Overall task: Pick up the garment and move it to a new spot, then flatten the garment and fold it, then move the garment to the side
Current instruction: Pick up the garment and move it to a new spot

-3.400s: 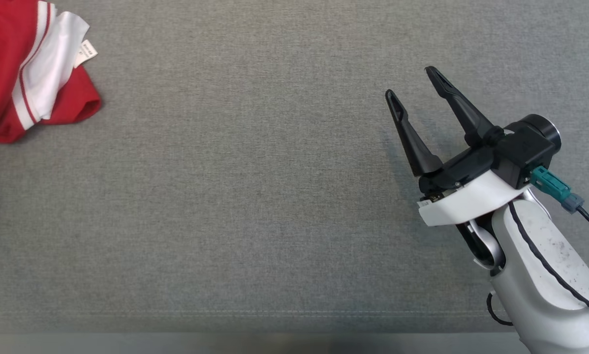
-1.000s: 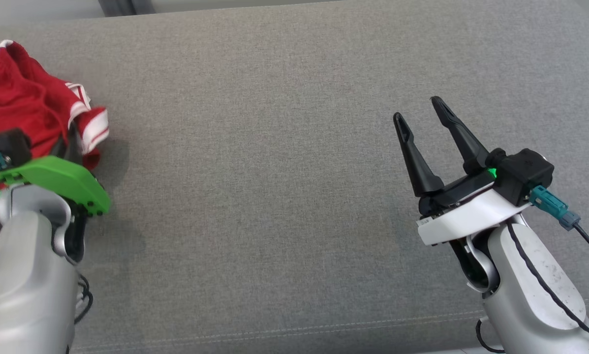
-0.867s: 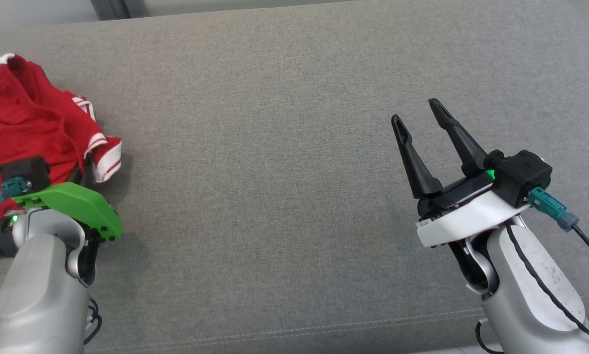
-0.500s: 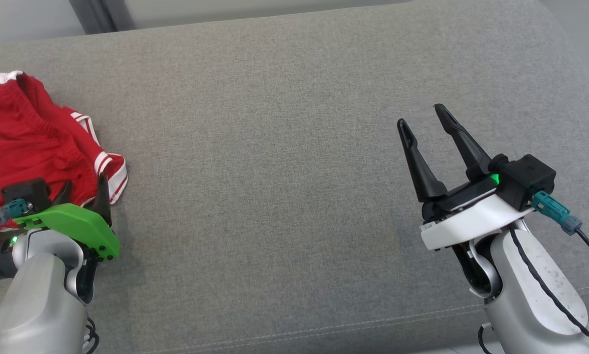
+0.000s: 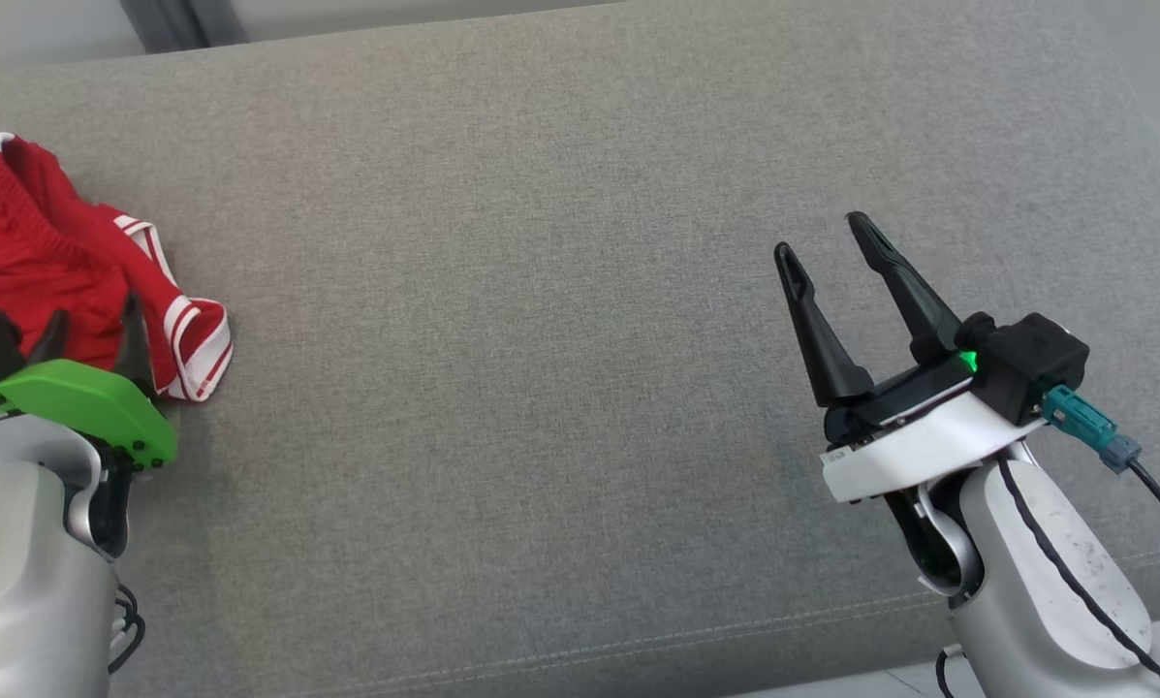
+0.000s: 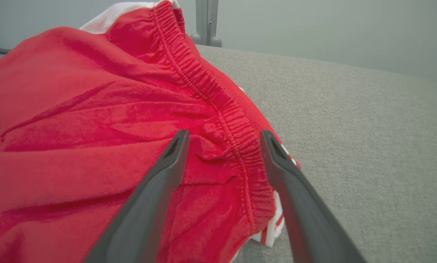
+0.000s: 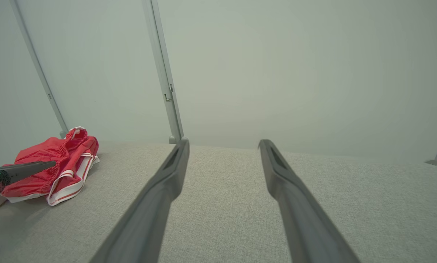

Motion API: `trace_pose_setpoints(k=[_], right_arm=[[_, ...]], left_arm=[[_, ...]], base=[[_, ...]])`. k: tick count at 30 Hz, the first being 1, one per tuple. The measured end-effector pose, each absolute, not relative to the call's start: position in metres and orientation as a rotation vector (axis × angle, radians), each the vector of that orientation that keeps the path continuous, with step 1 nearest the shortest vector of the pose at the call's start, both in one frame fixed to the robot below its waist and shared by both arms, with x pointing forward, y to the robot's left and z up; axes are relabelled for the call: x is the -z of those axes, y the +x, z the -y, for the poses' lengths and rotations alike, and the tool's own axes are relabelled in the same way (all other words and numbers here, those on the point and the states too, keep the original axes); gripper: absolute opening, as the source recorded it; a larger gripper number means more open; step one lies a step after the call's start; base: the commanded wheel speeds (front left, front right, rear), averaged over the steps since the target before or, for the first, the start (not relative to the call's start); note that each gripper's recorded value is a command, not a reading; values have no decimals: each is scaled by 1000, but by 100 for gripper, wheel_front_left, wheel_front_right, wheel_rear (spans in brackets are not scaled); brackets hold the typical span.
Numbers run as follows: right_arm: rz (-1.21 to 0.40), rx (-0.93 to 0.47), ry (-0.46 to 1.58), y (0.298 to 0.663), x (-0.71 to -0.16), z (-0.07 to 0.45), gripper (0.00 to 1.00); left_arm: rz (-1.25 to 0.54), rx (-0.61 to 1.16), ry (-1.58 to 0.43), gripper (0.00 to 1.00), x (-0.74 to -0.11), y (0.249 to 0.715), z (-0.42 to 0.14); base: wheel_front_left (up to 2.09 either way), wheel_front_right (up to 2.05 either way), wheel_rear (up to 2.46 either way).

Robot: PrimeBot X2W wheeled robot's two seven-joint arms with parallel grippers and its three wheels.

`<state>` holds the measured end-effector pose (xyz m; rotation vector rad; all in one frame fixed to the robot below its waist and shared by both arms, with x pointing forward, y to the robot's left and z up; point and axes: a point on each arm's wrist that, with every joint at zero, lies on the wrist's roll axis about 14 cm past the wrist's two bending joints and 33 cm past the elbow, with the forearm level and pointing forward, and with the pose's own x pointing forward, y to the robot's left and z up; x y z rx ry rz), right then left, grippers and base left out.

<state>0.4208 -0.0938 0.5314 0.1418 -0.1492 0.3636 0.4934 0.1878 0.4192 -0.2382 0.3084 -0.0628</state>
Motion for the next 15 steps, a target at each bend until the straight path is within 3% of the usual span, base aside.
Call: trace_pose_setpoints(k=[11,12,13,14,15], right_arm=[[127,-327,147,420,-523,103,100],[128,-319,146,420,-524,106,100],[130,-310,144,421,-524,109,100],[133,-304,143,421,-525,111,100],[136,-301,142,421,-526,112,100]], left_arm=[[-424,39,-233,100,-388,500,-182],[-427,42,-233,77,-387,500,-180],[-427,44,-234,46,-387,501,-179],[-425,47,-236,31,-388,501,-177],[-423,48,-237,7,-388,500,-176]], base=[[0,0,0],[0,0,0],[0,0,0],[0,0,0],[0,0,0]])
